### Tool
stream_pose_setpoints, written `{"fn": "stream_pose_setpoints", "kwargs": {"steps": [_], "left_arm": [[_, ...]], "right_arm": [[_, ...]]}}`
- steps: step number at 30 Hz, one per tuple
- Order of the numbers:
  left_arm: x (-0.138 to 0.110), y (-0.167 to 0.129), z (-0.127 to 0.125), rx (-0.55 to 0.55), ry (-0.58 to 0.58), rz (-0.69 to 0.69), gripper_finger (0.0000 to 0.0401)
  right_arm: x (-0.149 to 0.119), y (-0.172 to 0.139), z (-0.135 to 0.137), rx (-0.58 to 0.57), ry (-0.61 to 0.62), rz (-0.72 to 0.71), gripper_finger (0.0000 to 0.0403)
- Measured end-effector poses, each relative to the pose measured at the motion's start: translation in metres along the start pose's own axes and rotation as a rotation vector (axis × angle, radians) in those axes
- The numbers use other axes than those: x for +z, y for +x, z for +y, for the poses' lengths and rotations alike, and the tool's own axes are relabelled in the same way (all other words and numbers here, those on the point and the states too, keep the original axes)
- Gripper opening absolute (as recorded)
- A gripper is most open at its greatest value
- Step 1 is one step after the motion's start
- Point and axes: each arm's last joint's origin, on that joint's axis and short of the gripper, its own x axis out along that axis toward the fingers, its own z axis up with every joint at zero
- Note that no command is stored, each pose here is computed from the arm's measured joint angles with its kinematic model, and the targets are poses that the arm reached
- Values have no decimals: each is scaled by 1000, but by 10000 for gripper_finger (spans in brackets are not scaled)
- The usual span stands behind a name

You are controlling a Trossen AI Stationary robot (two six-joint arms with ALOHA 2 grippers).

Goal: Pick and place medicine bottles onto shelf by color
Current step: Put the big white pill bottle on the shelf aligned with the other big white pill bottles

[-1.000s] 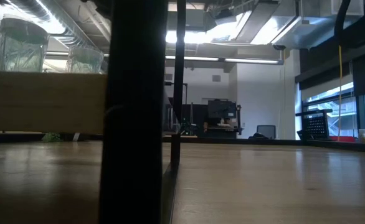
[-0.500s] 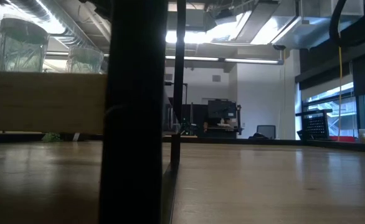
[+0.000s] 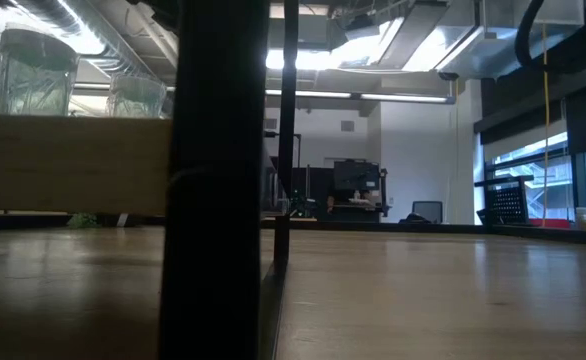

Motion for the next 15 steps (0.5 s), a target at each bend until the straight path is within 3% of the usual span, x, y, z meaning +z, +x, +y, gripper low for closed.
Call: {"fn": "stream_pose_setpoints", "kwargs": {"steps": [6,15], "left_arm": [[0,0,0,0,0,0,156],[0,0,0,0,0,0,156]], "right_arm": [[3,0,1,4,-6,-96,193],[3,0,1,6,22,-97,193]]}}
